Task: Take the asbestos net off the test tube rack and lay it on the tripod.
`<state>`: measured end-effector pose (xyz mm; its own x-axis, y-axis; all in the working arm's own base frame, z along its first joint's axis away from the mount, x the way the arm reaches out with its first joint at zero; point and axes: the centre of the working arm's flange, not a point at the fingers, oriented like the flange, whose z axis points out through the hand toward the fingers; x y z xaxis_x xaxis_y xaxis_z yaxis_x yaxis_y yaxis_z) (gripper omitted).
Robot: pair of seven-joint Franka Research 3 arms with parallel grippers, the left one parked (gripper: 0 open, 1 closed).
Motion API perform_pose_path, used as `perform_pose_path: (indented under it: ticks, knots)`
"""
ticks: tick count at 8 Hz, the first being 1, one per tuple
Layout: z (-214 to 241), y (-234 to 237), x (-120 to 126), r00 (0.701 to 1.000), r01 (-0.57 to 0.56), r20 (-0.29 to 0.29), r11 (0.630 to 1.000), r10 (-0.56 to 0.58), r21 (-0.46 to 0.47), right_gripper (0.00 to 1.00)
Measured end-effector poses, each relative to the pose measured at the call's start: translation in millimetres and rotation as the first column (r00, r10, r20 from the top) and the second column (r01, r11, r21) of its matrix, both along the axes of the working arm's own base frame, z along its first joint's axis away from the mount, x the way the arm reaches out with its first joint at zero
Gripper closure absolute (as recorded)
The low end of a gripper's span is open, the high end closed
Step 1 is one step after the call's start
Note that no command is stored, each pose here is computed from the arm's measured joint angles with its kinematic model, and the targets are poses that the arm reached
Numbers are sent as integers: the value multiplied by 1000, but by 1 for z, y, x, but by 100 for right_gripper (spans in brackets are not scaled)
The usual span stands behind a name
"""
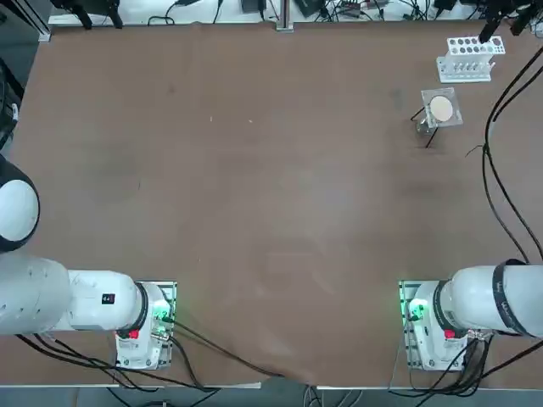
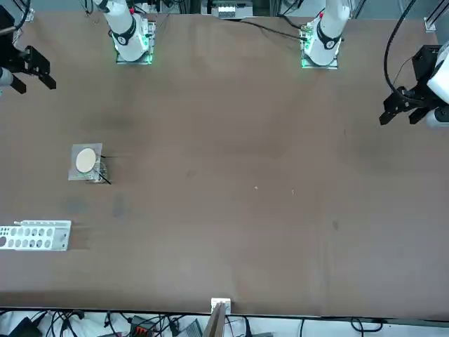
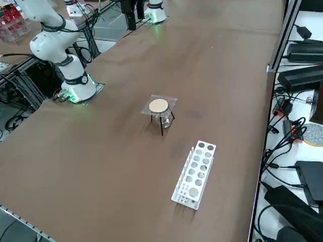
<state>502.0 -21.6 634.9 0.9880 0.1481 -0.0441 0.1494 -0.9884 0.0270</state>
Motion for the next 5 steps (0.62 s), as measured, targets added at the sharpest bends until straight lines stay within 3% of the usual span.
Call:
perform_pose_path:
  ticks: [5]
  knots:
    - [7,5,10,990,114,82,992,-118,56,0]
